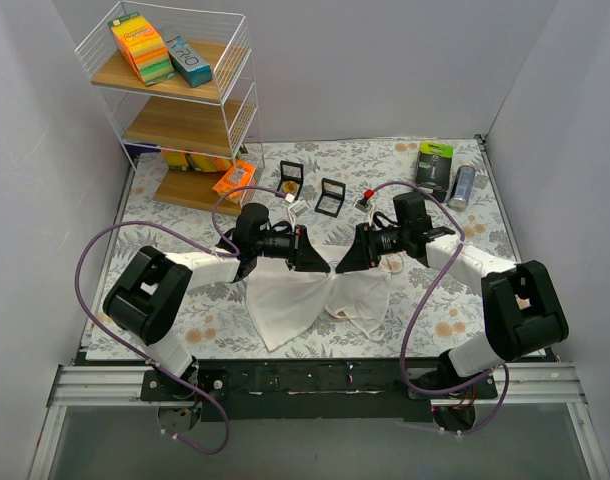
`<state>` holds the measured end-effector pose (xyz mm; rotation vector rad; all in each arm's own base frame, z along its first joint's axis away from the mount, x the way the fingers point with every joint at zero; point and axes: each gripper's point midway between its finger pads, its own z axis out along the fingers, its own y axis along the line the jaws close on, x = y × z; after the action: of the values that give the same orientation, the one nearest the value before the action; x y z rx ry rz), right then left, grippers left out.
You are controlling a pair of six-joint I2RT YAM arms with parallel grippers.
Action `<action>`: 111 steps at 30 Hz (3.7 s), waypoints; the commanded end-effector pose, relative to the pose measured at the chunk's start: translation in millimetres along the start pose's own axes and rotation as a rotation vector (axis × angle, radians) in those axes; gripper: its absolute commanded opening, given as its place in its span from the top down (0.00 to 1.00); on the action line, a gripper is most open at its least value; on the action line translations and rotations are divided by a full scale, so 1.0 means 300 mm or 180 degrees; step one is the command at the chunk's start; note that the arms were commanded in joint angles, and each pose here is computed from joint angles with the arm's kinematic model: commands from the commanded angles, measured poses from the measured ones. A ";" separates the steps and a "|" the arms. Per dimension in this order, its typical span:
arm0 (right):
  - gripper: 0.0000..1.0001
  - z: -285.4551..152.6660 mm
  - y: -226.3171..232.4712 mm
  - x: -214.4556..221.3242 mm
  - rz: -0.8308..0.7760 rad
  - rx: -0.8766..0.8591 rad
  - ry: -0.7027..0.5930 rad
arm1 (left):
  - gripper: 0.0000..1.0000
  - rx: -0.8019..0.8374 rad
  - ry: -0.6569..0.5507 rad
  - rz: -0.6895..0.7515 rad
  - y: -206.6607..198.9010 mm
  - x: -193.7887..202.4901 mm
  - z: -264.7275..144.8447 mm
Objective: Remove the brooch from the garment
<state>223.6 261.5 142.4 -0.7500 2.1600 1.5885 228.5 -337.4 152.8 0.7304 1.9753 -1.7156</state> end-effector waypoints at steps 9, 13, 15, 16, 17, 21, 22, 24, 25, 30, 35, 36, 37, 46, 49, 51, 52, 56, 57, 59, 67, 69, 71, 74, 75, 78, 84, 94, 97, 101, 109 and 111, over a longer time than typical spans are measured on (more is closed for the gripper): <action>0.68 0.023 -0.069 -0.026 -0.0080 0.0282 0.0023 | 1.00 0.0199 -0.0018 0.0266 -0.060 -0.057 0.008; 0.68 0.030 -0.116 -0.021 -0.0085 0.0543 0.0076 | 1.00 0.0218 -0.0006 0.0356 -0.073 -0.063 0.014; 0.68 0.032 -0.127 -0.019 -0.0051 0.0576 0.0085 | 1.00 0.0219 0.0015 0.0377 -0.076 -0.061 0.017; 0.68 0.032 -0.136 -0.027 -0.0059 0.0635 0.0076 | 1.00 0.0213 0.0016 0.0393 -0.079 -0.062 0.016; 0.67 0.034 -0.144 -0.029 -0.0077 0.0667 0.0079 | 1.00 0.0194 0.0015 0.0430 -0.074 -0.061 0.019; 0.67 0.046 -0.116 -0.053 -0.0365 0.0652 0.0142 | 1.00 0.0084 0.0051 0.0504 -0.054 -0.053 0.027; 0.67 0.044 -0.125 -0.054 -0.0388 0.0723 0.0144 | 1.00 0.0095 0.0050 0.0522 -0.059 -0.054 0.031; 0.67 0.047 -0.119 -0.047 -0.0388 0.0738 0.0148 | 1.00 0.0125 0.0048 0.0484 -0.064 -0.053 0.036; 0.66 0.049 -0.126 -0.033 -0.0368 0.0772 0.0172 | 1.00 0.0168 0.0037 0.0518 -0.075 -0.057 0.041; 0.57 0.059 -0.117 0.024 -0.0459 0.0744 0.0284 | 1.00 0.0163 0.0011 0.0572 -0.075 -0.076 0.049; 0.48 0.021 -0.005 0.005 -0.1076 0.0460 0.0357 | 1.00 -0.0119 0.0066 0.0736 -0.016 -0.067 0.044; 0.47 0.006 0.017 0.022 -0.1111 0.0419 0.0421 | 1.00 -0.0155 0.0072 0.0753 -0.008 -0.063 0.040; 0.46 -0.009 0.049 0.018 -0.1311 0.0353 0.0415 | 1.00 -0.0211 0.0085 0.0746 0.002 -0.056 0.037; 0.34 -0.063 0.053 0.074 -0.1327 0.0604 0.0485 | 1.00 -0.0380 0.0043 0.0937 0.021 -0.069 0.015; 0.36 -0.056 0.026 0.052 -0.1316 0.0717 0.0407 | 1.00 -0.0380 0.0054 0.0925 0.021 -0.066 0.012; 0.39 -0.053 0.020 0.037 -0.1335 0.0742 0.0386 | 1.00 -0.0399 0.0038 0.0928 0.021 -0.072 0.010; 0.39 -0.056 -0.002 0.033 -0.1313 0.0838 0.0403 | 1.00 -0.0422 0.0030 0.0920 0.023 -0.073 0.009; 0.43 -0.049 -0.030 0.030 -0.1295 0.0905 0.0444 | 1.00 -0.0508 -0.0068 0.0849 0.021 -0.098 0.004; 0.43 -0.041 -0.034 0.020 -0.1336 0.0891 0.0402 | 1.00 -0.0492 -0.0088 0.0860 0.015 -0.103 0.004; 0.43 -0.028 -0.058 0.017 -0.1255 0.0961 0.0397 | 1.00 -0.0468 -0.0085 0.0805 0.010 -0.100 0.006; 0.43 0.026 -0.115 -0.017 -0.1107 0.1020 0.0362 | 1.00 -0.0501 -0.0076 0.0755 0.011 -0.091 0.000; 0.66 0.038 -0.106 -0.010 -0.1033 0.0938 0.0376 | 1.00 -0.0534 -0.0076 0.0741 0.018 -0.088 -0.002; 0.89 0.040 -0.090 -0.015 -0.1023 0.0874 0.0388 | 1.00 -0.0596 -0.0083 0.0748 0.030 -0.087 -0.005; 0.99 0.030 -0.052 -0.031 -0.1091 0.0791 0.0405 | 1.00 -0.0620 -0.0060 0.0867 0.038 -0.087 -0.008; 0.99 0.027 -0.041 -0.033 -0.1139 0.0754 0.0416 | 1.00 -0.0627 -0.0027 0.0967 0.045 -0.079 -0.007; 0.99 0.018 0.005 -0.041 -0.1181 0.0643 0.0419 | 1.00 -0.0703 0.0080 0.1152 0.068 -0.051 -0.006; 0.99 -0.001 0.064 -0.039 -0.1294 0.0519 0.0417 | 1.00 -0.0835 0.0290 0.1667 0.122 -0.011 -0.029; 0.64 -0.051 0.059 0.072 -0.1450 0.0562 0.0612 | 1.00 -0.0781 -0.0141 0.1138 0.064 -0.148 -0.109; 0.54 -0.058 0.070 -0.020 -0.1311 0.0578 0.0337 | 1.00 -0.0402 -0.0183 0.0820 -0.014 -0.149 -0.113; 0.49 -0.062 0.095 -0.146 -0.1105 0.0398 0.0009 | 1.00 -0.0053 -0.0137 0.0407 -0.076 -0.111 -0.106; 0.43 -0.022 0.115 -0.199 -0.0876 0.0042 -0.0101 | 1.00 0.0152 -0.0145 0.0247 -0.104 -0.108 -0.101; 0.42 -0.019 0.126 -0.183 -0.0799 -0.0052 -0.0088 | 1.00 0.0154 -0.0147 0.0246 -0.105 -0.116 -0.099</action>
<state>247.6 265.6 178.8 -0.9531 2.0416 1.3473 240.5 -313.3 183.7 0.7308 1.9187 -1.6762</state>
